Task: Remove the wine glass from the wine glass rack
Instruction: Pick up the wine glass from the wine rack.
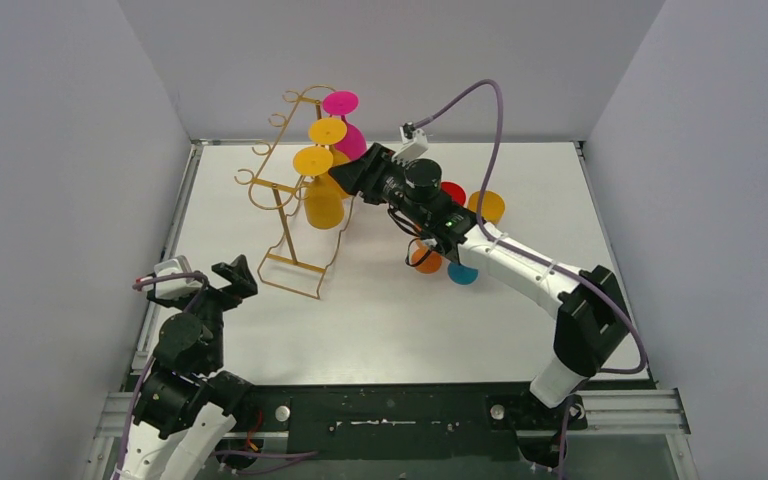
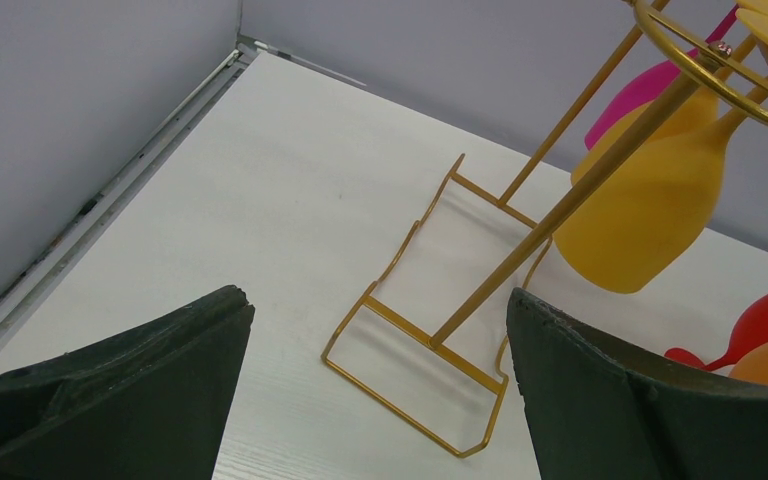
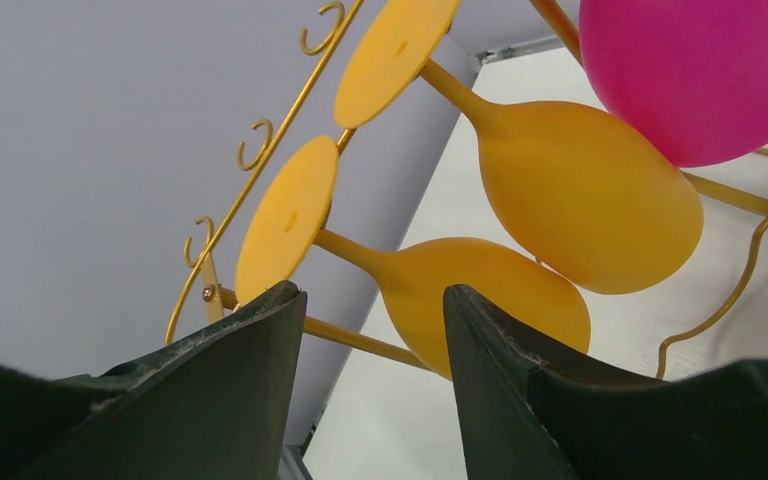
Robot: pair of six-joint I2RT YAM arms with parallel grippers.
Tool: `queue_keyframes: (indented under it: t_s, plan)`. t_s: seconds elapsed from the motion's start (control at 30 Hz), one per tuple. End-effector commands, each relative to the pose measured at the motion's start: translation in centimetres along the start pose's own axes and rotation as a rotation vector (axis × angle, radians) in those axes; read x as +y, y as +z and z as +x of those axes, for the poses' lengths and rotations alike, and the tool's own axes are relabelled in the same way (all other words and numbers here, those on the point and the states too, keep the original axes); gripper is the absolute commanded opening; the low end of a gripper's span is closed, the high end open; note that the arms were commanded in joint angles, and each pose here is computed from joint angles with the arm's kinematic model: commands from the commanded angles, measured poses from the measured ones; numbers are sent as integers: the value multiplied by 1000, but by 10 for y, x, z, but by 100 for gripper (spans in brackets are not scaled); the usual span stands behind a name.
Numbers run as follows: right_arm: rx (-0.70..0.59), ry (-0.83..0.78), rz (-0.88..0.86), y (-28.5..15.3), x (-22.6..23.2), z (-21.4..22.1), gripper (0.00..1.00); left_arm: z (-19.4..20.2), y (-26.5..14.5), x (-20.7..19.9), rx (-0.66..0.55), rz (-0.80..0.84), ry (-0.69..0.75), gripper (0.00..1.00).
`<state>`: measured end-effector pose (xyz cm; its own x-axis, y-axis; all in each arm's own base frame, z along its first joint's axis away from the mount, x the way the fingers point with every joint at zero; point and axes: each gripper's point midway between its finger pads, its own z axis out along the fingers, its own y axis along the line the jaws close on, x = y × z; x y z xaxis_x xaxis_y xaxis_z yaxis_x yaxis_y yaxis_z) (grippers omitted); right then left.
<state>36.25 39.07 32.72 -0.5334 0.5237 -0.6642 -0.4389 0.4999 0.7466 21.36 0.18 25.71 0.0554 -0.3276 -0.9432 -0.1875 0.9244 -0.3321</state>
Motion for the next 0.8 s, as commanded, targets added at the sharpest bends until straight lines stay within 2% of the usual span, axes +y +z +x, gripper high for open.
queue_keyframes:
  t_s: [0.0, 0.2, 0.47, 0.6, 0.77]
  plan:
    - [-2, 47, -171, 7, 46, -18, 53, -17, 0, -7, -38, 26, -11, 97]
    - [-11, 66, -147, 6, 37, -17, 55, -17, 0, -8, -36, 28, -9, 97]
    - [-112, 74, -12, -23, 14, -34, 55, -17, 0, -7, -35, 26, -8, 97]
    - [-145, 74, -50, -36, 20, -40, 54, -18, 0, -7, -40, 24, -11, 97]
    - [-63, 51, -173, -23, 54, -37, 54, -17, 1, -8, -36, 28, -9, 97]
